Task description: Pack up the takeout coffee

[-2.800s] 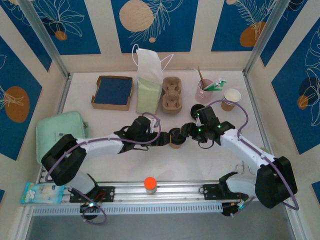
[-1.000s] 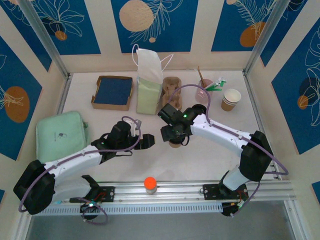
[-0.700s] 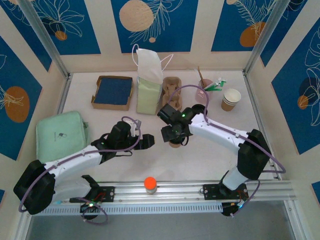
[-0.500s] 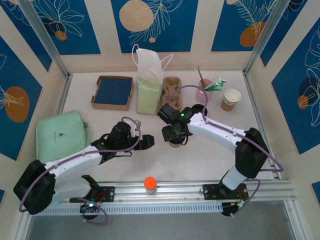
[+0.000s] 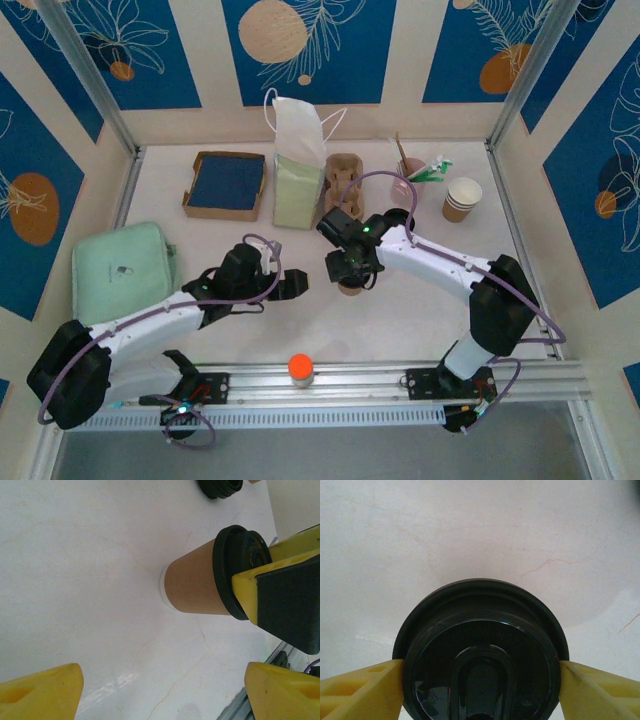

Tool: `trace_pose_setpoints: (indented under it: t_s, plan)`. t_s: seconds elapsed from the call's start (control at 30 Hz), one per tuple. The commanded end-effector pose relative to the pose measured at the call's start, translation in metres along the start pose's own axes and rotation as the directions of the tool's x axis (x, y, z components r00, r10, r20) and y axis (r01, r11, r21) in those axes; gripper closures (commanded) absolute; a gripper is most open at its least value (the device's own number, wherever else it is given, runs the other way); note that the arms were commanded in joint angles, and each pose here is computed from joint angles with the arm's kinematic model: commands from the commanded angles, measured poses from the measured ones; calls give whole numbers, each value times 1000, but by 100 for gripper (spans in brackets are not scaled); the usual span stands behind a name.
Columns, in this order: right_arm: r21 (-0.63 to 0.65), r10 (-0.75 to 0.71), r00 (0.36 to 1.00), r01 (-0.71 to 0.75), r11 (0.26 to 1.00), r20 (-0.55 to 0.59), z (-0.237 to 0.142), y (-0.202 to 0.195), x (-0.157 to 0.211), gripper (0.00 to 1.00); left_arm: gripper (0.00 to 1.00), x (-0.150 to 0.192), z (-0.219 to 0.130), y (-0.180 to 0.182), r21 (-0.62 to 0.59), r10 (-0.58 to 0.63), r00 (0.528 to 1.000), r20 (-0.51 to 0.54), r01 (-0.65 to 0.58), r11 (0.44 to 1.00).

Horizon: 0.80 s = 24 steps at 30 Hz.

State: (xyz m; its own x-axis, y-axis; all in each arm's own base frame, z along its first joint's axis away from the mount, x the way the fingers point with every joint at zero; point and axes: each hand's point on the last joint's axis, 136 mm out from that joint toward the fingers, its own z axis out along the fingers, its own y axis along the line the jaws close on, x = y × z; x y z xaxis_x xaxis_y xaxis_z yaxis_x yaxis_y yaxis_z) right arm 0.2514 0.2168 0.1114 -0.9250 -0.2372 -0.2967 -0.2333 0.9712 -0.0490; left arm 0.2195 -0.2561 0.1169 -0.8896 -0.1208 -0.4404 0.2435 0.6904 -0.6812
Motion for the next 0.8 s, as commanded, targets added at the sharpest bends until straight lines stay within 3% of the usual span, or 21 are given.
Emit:
trace_pose_setpoints:
  t_s: [0.0,0.37,0.77]
  plan:
    - [1,15,999,-15,1000,-37,8,-2,8,24,16,-3,-2,4,-8,-8,1000,20,8,1000]
    - [33,103,994,-101,994,-42,11,-38,13,30,16,-4,-3,5,-11,-3,1000,23,3,1000]
    - [97,438,899,-437,894,5,12,-173,12,33,16,-3,-8,8,-13,-5,999,34,6,1000]
